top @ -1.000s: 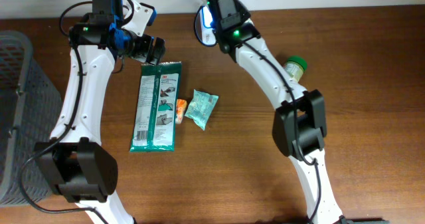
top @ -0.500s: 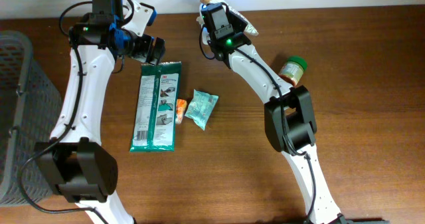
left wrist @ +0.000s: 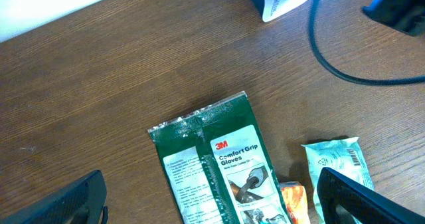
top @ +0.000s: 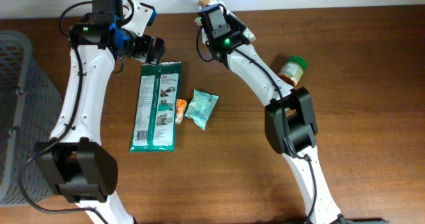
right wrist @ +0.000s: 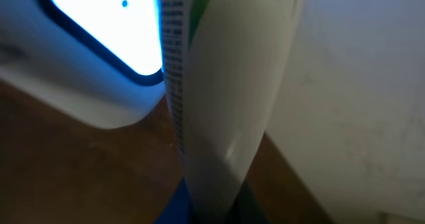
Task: Scan the item barcode
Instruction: 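Move the tube with the right gripper to the barcode scanner, then carry the tube right and set it down at the table's right edge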
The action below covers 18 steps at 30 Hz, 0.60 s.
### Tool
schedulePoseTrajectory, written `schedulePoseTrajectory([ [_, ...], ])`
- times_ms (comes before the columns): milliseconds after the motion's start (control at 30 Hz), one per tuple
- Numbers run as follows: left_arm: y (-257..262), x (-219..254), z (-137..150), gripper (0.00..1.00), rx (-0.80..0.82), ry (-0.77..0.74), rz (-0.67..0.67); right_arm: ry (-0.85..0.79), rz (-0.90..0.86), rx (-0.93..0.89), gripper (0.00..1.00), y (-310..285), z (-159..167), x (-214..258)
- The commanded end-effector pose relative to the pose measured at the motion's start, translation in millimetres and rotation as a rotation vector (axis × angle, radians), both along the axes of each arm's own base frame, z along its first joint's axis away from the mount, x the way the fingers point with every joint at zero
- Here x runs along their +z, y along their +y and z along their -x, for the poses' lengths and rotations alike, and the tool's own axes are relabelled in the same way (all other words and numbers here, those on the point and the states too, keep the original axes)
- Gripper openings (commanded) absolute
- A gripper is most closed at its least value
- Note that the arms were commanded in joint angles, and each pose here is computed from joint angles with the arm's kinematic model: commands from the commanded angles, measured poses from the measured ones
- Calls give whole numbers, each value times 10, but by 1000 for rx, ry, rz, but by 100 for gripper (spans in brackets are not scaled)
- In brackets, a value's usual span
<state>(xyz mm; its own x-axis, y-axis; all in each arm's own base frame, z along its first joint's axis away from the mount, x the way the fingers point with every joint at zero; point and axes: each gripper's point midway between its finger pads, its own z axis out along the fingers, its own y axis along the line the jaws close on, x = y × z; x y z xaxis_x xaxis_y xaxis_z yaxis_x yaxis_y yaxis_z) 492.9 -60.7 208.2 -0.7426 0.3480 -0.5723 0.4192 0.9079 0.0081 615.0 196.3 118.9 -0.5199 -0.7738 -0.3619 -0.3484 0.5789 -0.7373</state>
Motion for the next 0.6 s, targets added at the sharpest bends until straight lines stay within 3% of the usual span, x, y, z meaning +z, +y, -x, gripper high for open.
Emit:
schedulePoseTrajectory([
  [0, 26, 246, -4, 99, 0, -58, 3, -170, -347, 11, 4, 160, 197, 1359],
  [133, 26, 246, -4, 99, 0, -58, 3, -74, -645, 64, 4, 274, 604, 1817],
  [300, 26, 246, -4, 99, 0, -58, 3, 77, -892, 76, 4, 203, 1060, 2132],
  [433, 26, 246, -4, 99, 0, -58, 3, 211, -1043, -30, 4, -189, 1427, 2254],
  [567, 26, 246, -4, 99, 0, -58, 3, 291, -1073, -275, 4, -858, 1601, 2053],
])
